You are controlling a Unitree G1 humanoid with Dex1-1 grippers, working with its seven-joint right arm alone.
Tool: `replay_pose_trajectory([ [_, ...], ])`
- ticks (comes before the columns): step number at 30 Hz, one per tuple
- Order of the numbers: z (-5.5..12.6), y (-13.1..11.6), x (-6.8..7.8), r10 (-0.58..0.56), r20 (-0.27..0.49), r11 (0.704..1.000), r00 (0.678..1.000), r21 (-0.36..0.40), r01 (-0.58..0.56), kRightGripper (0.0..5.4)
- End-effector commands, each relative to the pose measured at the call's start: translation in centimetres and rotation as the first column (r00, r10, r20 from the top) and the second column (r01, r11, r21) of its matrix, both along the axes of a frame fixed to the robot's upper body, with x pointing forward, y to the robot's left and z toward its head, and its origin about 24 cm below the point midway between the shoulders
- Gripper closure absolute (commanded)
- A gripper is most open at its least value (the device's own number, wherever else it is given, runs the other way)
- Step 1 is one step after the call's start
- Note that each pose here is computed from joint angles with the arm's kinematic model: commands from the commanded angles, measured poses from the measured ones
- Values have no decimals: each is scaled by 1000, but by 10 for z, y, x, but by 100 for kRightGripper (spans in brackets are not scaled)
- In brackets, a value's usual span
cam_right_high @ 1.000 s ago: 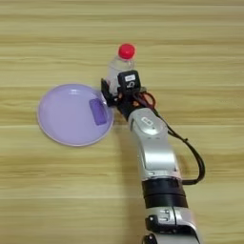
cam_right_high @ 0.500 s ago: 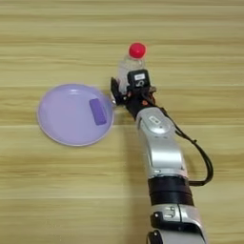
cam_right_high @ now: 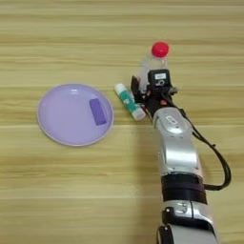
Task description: Move the objects on the table
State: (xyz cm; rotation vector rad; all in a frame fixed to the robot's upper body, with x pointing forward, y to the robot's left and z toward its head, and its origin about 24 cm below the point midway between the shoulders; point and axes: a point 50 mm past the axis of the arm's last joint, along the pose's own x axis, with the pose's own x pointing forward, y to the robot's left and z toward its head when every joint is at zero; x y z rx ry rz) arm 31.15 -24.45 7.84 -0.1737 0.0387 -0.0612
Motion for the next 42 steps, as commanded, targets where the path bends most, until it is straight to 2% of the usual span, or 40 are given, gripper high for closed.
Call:
replay_pose_trajectory([
  [1, 60, -14, 12, -23, 232, 998, 973, -45, 35, 223],
  [7, 63, -29, 10, -79, 245, 992, 966, -78, 101, 223],
  [26, 45, -53, 12, -181, 193, 970, 964, -123, 207, 223],
  [36, 32, -62, 14, -211, 151, 966, 966, -119, 230, 223],
  [42, 27, -61, 17, -206, 127, 972, 970, -88, 217, 223],
])
